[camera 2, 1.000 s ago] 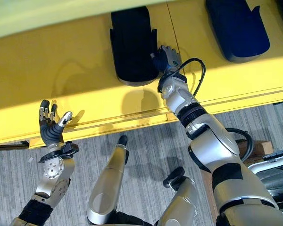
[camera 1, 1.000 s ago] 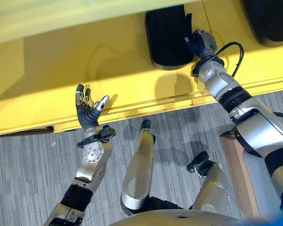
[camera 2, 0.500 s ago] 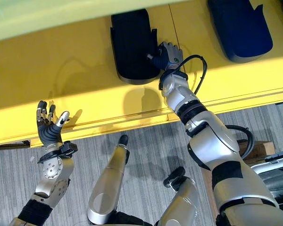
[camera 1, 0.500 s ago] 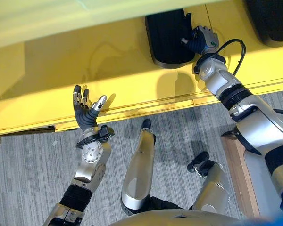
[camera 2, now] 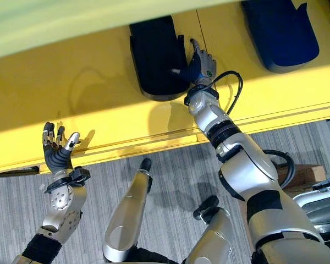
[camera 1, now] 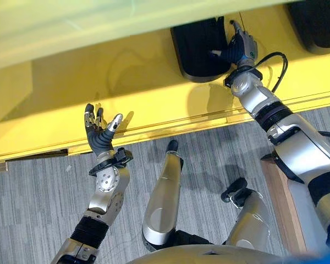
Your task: Move parts from the plastic box to the shelf.
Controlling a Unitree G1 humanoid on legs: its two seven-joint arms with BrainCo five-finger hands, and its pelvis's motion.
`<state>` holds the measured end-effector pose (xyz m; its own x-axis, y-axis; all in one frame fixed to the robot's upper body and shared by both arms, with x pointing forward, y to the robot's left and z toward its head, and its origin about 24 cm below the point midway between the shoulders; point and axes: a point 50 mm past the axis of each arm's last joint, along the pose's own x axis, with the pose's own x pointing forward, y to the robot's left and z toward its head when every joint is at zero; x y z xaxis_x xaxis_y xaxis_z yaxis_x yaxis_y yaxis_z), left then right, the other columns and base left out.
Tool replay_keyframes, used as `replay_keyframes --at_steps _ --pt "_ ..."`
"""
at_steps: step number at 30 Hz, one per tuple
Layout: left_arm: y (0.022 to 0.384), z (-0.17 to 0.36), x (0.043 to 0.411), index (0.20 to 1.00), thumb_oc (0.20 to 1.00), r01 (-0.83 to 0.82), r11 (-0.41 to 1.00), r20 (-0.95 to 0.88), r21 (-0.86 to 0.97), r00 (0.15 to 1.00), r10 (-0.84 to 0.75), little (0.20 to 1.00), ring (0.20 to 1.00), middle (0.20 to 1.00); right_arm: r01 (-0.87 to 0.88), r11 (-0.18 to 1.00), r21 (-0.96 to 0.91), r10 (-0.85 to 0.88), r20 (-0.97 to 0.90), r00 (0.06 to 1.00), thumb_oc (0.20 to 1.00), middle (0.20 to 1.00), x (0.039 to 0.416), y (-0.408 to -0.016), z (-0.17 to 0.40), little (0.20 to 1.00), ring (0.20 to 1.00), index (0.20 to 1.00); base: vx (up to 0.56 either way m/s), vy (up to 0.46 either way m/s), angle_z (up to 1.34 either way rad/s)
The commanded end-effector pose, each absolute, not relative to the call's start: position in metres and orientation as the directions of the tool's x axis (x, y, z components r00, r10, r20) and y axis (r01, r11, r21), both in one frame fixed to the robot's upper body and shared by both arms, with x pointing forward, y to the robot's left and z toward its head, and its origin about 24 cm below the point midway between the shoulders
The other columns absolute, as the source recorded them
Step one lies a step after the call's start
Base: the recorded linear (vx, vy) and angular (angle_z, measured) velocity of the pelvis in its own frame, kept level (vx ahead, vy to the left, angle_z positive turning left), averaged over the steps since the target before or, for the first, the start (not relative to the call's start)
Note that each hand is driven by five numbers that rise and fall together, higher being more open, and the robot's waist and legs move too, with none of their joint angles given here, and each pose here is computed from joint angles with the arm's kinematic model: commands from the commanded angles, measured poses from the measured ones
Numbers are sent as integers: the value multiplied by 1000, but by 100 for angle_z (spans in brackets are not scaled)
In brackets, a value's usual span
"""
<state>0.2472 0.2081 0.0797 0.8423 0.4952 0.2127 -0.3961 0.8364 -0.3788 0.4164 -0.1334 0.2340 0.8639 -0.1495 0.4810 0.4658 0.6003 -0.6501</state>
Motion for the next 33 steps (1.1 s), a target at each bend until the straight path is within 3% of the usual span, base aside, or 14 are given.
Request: replay_keyframes --at_steps 1,5,13,24,28,33 --pt "198 73 242 1000 1000 -387 844 223 -371 845 486 1000 1000 1000 539 678 -501 -241 541 806 1000 1000 410 -137 230 1000 1000 1000 24 41 -3" --pt "199 75 239 1000 1000 -411 828 228 -382 826 515 1000 1000 1000 520 777 -354 -176 672 720 1000 1000 393 -124 247 1000 1000 1000 31 81 -5" --pt "206 73 236 1000 1000 -462 781 220 -421 783 582 1000 1000 1000 408 890 -205 -132 740 659 1000 1000 371 -107 259 1000 1000 1000 14 52 -4" --pt "215 71 228 1000 1000 -534 732 234 -423 716 658 1000 1000 1000 83 992 -94 1 670 742 1000 1000 327 -89 213 1000 1000 1000 8 16 -5" --pt "214 68 224 1000 1000 -560 746 238 -361 718 654 1000 1000 1000 -68 984 -166 162 656 737 1000 1000 294 -89 194 1000 1000 1000 -19 3 -11" --pt "214 54 211 1000 1000 -572 780 236 -253 745 623 1000 1000 1000 -150 978 -147 207 559 803 1000 1000 263 -106 156 1000 1000 1000 18 -18 -21"
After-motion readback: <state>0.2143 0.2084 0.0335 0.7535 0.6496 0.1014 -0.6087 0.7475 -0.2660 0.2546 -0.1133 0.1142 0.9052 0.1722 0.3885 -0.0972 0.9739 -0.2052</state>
